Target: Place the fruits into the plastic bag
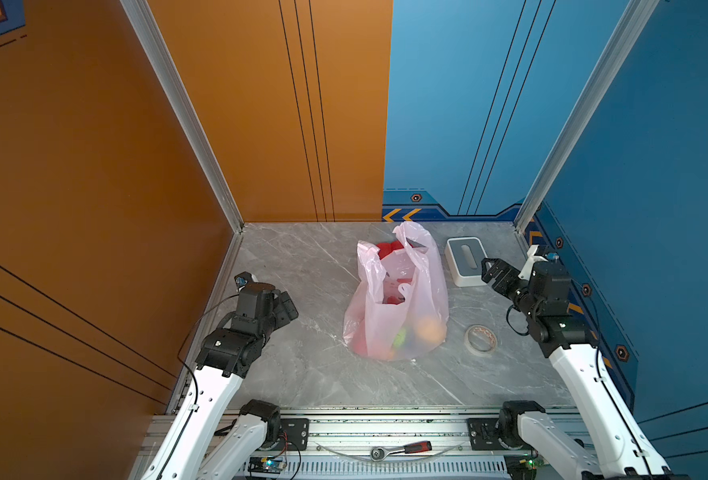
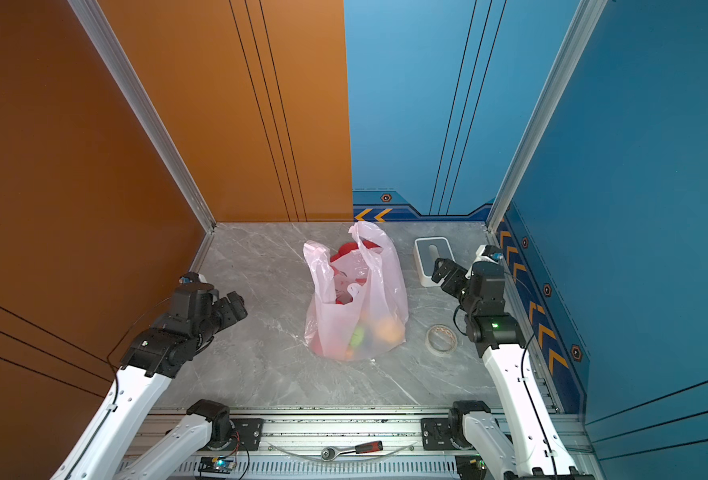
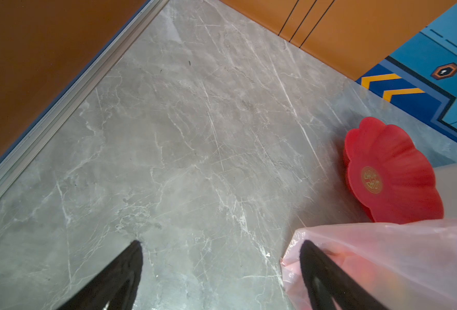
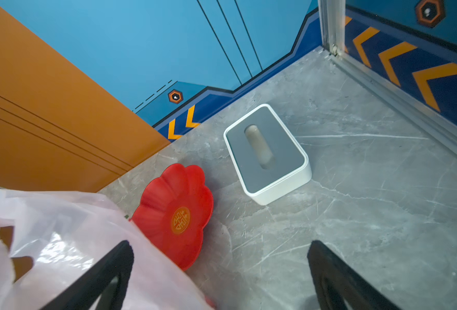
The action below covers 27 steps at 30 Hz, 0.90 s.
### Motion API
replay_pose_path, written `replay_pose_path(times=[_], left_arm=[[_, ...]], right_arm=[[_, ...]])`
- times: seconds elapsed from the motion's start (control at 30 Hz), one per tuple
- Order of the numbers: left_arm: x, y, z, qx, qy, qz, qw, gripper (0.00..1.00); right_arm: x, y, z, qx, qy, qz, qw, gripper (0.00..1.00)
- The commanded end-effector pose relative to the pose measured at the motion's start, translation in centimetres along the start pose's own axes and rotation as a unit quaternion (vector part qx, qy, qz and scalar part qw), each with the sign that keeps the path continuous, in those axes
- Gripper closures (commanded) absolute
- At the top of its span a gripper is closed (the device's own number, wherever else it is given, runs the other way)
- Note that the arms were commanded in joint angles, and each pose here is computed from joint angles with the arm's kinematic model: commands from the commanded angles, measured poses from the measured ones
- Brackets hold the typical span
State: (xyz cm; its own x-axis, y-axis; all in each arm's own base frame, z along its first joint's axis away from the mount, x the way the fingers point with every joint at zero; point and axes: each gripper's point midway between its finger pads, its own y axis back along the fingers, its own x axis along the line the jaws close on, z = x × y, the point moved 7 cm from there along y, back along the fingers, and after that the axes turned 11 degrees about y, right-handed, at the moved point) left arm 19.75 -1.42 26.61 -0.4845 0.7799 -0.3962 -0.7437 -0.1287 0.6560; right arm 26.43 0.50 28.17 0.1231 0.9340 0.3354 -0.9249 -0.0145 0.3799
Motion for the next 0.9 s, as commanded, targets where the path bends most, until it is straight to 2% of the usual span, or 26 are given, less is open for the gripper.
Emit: replay_pose_path(times=[0.0, 0.13, 0.23, 0.3, 0.33, 0.5, 0.6, 0.87], left_arm=[[0.3, -0.5, 0.8, -0.048, 0.007, 0.004, 0.999, 0.08], [0.6, -1.0, 0.8, -0.087, 0.01, -0.009, 0.996, 0.09], [0.9, -1.4, 0.7, -0.124, 0.01, -0.03, 0.992, 0.09], [1.2, -1.7, 0.6, -0.155, 0.014, -0.042, 0.987, 0.05], [1.5, -1.9, 0.4, -0.169, 0.017, -0.046, 0.984, 0.02], [2.6, -2.6, -0.2, -0.258, 0.025, -0.083, 0.962, 0.02], [2.9, -2.9, -0.4, -0.291, 0.009, -0.09, 0.952, 0.02], [3.5, -4.1, -0.8, -0.305, -0.05, -0.048, 0.95, 0.02]], right_arm=[[-0.4, 0.2, 1.6, -0.159, 0.024, 0.002, 0.987, 0.0], [-0.7, -0.1, -0.1, -0.216, 0.103, 0.013, 0.971, 0.0], [-0.7, -0.7, -1.1, -0.218, 0.151, 0.017, 0.964, 0.0], [-0.8, -1.2, -1.7, -0.206, 0.182, 0.015, 0.961, 0.0], [-0.9, -1.5, -2.0, -0.2, 0.191, 0.012, 0.961, 0.0], [-1.4, -3.5, -3.8, -0.164, 0.222, 0.002, 0.961, 0.0], [-1.7, -4.7, -5.0, -0.139, 0.236, -0.002, 0.962, 0.0], [-2.9, -6.7, -7.8, -0.099, 0.258, -0.027, 0.961, 0.0]])
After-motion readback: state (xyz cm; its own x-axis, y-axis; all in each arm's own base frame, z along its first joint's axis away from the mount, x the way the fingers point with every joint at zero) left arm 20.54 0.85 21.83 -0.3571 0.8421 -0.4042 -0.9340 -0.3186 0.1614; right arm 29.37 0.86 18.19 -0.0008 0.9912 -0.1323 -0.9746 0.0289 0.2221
